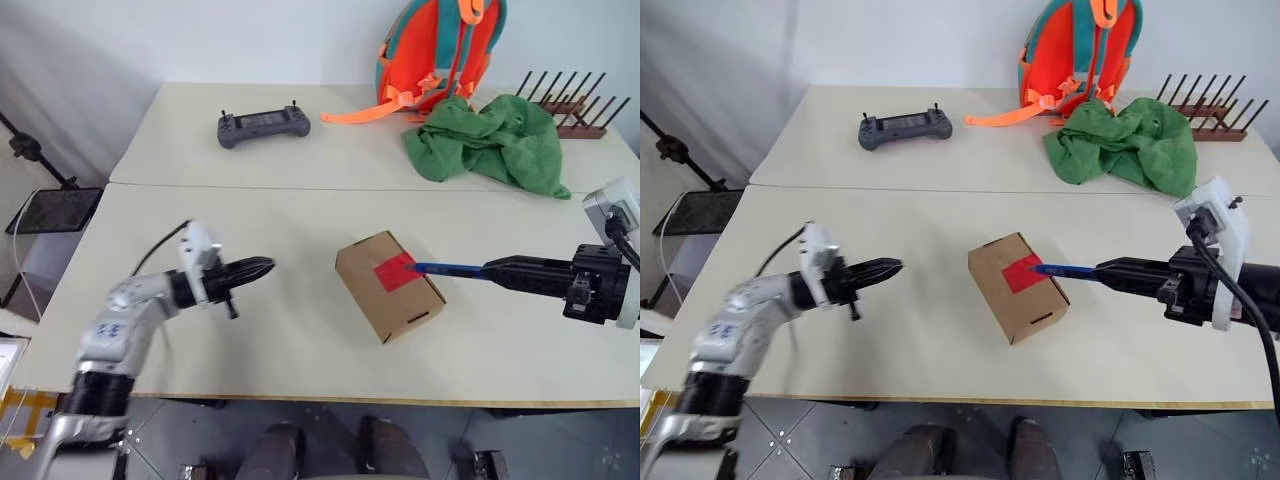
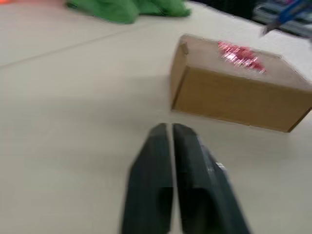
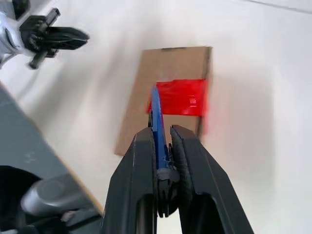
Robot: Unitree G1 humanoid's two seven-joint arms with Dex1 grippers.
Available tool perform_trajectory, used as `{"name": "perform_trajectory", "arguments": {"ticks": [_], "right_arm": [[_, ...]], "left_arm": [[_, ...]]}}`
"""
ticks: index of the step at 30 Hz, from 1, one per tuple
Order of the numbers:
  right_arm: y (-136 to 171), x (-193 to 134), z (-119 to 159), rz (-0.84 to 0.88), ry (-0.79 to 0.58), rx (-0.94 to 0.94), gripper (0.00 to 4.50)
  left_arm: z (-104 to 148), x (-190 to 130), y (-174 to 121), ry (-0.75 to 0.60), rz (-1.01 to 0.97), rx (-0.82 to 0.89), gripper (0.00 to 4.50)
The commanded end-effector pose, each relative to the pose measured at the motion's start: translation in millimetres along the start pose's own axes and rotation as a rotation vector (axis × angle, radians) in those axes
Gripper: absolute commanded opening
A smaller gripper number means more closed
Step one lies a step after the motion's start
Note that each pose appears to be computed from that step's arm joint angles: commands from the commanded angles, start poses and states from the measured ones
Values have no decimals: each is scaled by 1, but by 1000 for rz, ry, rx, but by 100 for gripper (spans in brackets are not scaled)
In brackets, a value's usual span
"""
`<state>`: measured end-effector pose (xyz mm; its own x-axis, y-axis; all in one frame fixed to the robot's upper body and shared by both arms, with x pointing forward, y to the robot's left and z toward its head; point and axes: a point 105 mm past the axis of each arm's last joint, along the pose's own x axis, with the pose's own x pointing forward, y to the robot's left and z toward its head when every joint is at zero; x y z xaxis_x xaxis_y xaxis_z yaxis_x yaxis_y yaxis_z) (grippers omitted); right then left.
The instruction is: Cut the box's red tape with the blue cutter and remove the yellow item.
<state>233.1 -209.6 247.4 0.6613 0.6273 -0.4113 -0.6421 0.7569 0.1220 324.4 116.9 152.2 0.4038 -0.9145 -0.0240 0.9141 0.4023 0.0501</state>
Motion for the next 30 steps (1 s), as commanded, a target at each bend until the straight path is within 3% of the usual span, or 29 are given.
{"name": "perform_trajectory", "arguments": {"ticks": [1,6,13,18,30], "right_arm": [[-5,1,15,-59,-20,-48,15],[-7,15,21,-96,15,-113,15],[-13,29,31,-126,8,-159,15],[-10,37,39,-100,-20,-168,15],[-10,47,32,-83,-5,-166,15]], "left_arm": [[15,40,-5,-30,-73,61,2],[28,86,-13,-28,-147,80,2],[21,107,-26,66,-208,86,2],[8,108,-32,152,-220,96,2],[3,108,-38,160,-217,95,2]]}}
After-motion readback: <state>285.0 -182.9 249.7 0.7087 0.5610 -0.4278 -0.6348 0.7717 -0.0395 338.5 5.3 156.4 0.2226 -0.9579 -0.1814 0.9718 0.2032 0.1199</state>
